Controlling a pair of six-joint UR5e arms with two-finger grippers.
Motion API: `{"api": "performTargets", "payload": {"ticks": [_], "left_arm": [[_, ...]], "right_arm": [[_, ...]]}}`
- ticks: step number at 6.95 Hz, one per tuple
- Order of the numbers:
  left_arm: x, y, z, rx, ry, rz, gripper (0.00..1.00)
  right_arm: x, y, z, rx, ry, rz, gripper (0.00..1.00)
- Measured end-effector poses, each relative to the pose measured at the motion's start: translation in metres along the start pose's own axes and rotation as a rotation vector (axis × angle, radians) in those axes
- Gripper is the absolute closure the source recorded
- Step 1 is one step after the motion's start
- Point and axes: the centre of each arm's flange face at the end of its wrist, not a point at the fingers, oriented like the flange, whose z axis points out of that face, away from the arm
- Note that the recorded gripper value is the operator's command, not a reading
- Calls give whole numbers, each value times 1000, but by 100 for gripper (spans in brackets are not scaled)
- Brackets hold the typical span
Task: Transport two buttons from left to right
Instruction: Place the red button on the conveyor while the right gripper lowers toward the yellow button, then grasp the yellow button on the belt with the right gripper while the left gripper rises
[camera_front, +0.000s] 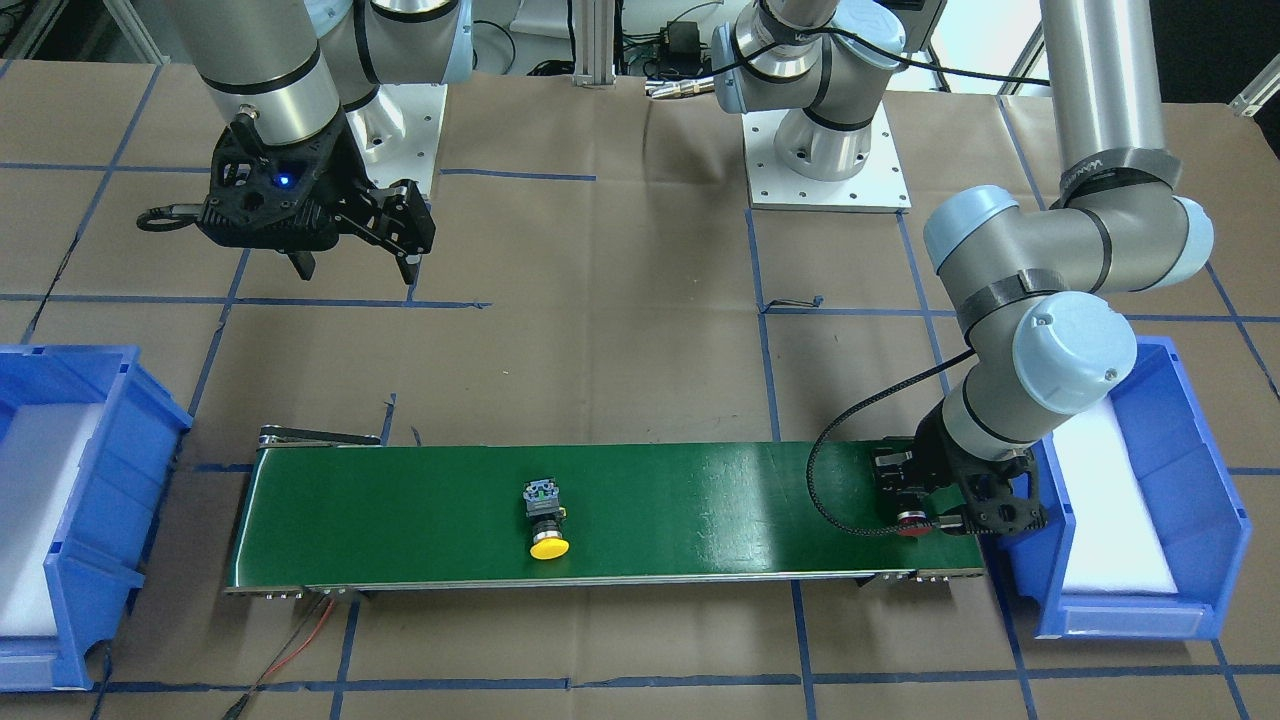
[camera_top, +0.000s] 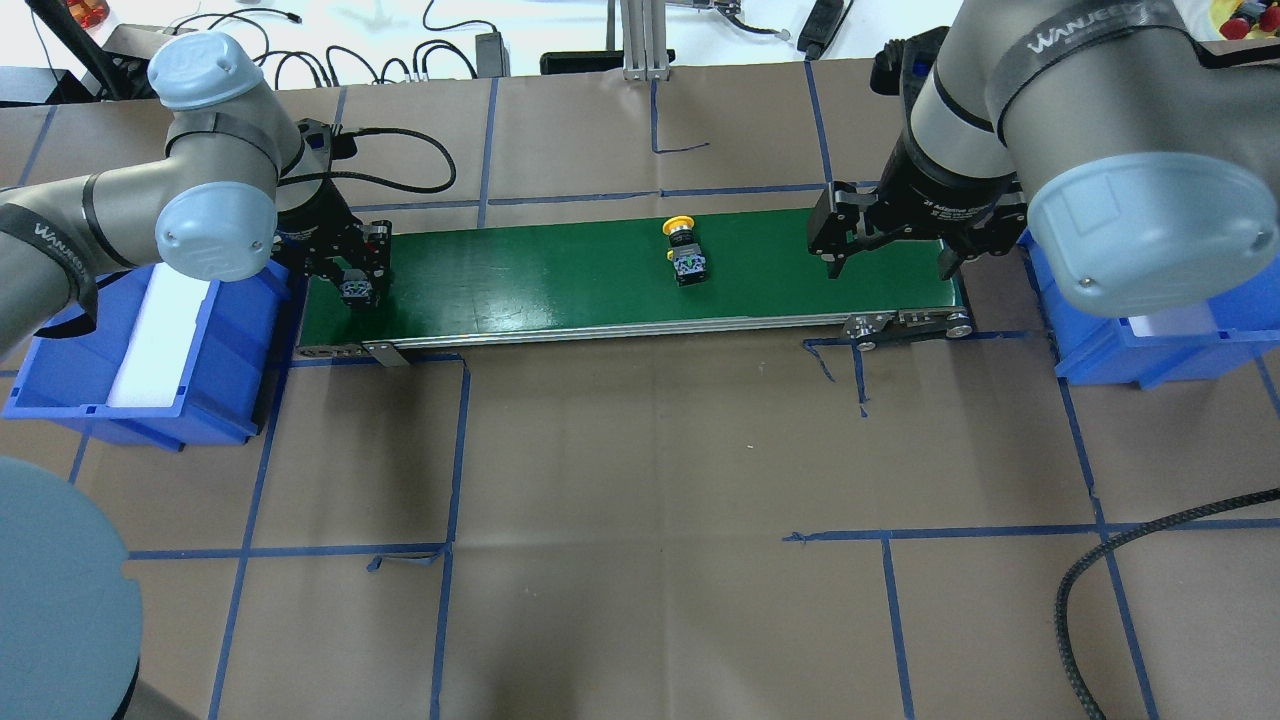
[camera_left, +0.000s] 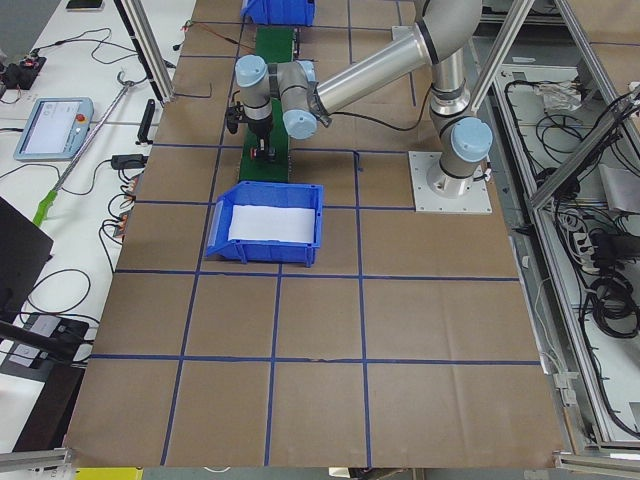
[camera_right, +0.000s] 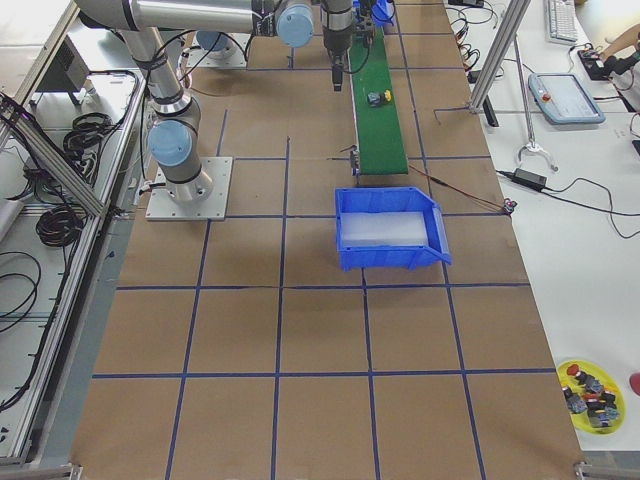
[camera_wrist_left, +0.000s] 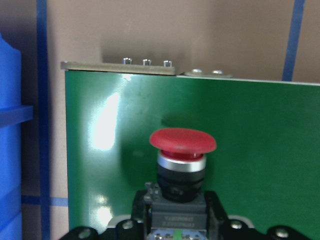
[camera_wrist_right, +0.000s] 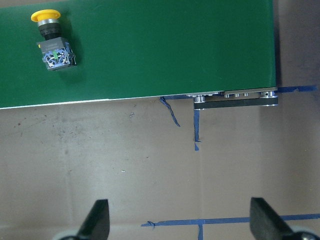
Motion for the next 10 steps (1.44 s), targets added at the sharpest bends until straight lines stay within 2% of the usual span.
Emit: {"api": "performTargets", "payload": {"ticks": [1, 3, 5, 7, 10], "left_arm": [[0, -1, -1, 8, 0, -4, 0], [-3, -5, -9, 43, -3, -12, 0], [-5, -9, -45, 71, -6, -22, 0], [3, 10, -105, 23, 6, -46, 0], [51, 59, -172, -19, 17, -54, 0]], "right_arm": [[0, 0, 1, 3, -1, -2, 0], [-2, -11, 16, 15, -7, -3, 0], [-3, -24, 35, 38, -12, -5, 0], [-5, -38, 50, 58, -17, -6, 0], [-14, -76, 102, 98, -83, -14, 0]]}}
